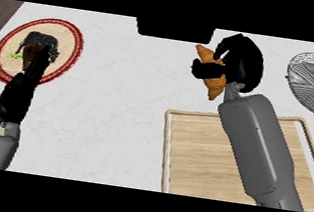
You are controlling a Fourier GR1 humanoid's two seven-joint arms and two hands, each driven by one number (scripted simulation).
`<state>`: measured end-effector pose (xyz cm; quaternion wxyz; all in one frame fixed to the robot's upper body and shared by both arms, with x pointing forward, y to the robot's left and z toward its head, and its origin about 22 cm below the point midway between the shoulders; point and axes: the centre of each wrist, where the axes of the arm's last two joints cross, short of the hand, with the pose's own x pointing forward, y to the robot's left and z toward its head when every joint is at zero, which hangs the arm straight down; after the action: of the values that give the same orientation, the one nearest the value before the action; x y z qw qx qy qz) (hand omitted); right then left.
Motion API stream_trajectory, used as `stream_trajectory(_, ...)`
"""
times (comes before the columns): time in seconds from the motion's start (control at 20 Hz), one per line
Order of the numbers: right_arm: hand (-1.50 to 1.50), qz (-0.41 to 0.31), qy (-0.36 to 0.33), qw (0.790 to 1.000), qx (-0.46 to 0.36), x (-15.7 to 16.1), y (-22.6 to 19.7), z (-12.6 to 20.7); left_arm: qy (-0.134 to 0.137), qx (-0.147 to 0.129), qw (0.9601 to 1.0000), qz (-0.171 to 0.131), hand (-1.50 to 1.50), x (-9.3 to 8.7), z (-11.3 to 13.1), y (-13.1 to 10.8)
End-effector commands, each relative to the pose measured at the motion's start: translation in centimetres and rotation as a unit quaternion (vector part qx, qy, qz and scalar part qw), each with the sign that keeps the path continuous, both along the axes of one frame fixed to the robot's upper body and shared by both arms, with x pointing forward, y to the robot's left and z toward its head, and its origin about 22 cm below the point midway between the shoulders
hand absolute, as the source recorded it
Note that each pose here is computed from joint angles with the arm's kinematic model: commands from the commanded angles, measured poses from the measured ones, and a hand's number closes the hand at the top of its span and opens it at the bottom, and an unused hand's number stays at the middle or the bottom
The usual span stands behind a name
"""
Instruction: Pick the croissant from the tray and place it in the tiered basket
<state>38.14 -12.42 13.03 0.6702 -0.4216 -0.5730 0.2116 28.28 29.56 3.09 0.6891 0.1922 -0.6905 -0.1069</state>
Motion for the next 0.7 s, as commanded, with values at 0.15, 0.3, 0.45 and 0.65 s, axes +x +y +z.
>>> stream_trajectory(0.15,1.50,-0.060,-0.140,0.988,-0.009,1.3,-3.2,7.9,0.007,-0.006,0.9999,0.007,0.00,0.1,-0.7,-0.9)
stream_trajectory(0.3,1.50,-0.094,-0.147,0.983,-0.056,0.6,-3.3,12.0,0.011,0.000,0.9999,0.003,0.00,0.5,1.2,-0.1)
stream_trajectory(0.45,1.50,-0.102,-0.124,0.981,-0.112,0.8,-6.5,11.5,0.005,0.000,1.0000,-0.003,0.00,-0.6,0.5,0.5)
stream_trajectory(0.65,1.50,-0.090,-0.111,0.985,-0.093,1.7,-8.6,14.4,0.004,0.009,0.9999,0.005,0.00,-0.4,0.9,1.3)
